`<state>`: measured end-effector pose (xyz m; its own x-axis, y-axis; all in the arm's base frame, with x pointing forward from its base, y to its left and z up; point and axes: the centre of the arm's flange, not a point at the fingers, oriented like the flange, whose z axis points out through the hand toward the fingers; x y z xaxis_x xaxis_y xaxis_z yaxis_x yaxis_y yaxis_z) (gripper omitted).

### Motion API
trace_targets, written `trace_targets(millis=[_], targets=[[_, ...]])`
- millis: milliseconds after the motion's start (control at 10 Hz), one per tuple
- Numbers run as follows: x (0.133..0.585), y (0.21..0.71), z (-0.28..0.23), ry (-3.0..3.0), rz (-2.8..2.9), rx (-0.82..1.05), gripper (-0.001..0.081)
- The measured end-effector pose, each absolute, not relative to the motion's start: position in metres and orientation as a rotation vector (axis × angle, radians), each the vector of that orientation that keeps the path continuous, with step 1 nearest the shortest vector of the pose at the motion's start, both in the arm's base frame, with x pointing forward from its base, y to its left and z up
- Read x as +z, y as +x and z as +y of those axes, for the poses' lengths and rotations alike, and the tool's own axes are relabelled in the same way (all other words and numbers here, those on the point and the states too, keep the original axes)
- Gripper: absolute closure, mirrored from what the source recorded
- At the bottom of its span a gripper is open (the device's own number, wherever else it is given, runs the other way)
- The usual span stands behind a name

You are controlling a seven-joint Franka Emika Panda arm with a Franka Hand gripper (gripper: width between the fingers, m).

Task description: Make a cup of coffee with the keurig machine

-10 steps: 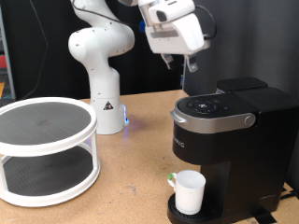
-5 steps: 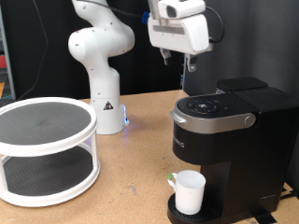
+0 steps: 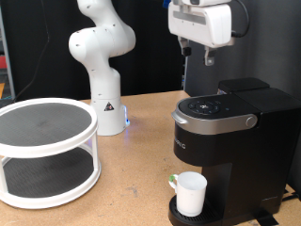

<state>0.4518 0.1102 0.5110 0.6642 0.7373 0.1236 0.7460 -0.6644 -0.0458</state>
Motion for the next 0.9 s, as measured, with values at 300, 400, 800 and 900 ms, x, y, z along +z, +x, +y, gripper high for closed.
trace_targets(millis=[300,400,800,900], targets=[[0.511,0.464,0.113,-2.779,-1.230,-0.151,-0.0002],[0.513,0.465,0.114,-2.780,-1.232,-0.169,-0.0002],[0.535,0.479,0.125,-2.805,-1.174,-0.125,-0.0002],[0.535,0.485,0.129,-2.807,-1.179,-0.103,-0.0002]])
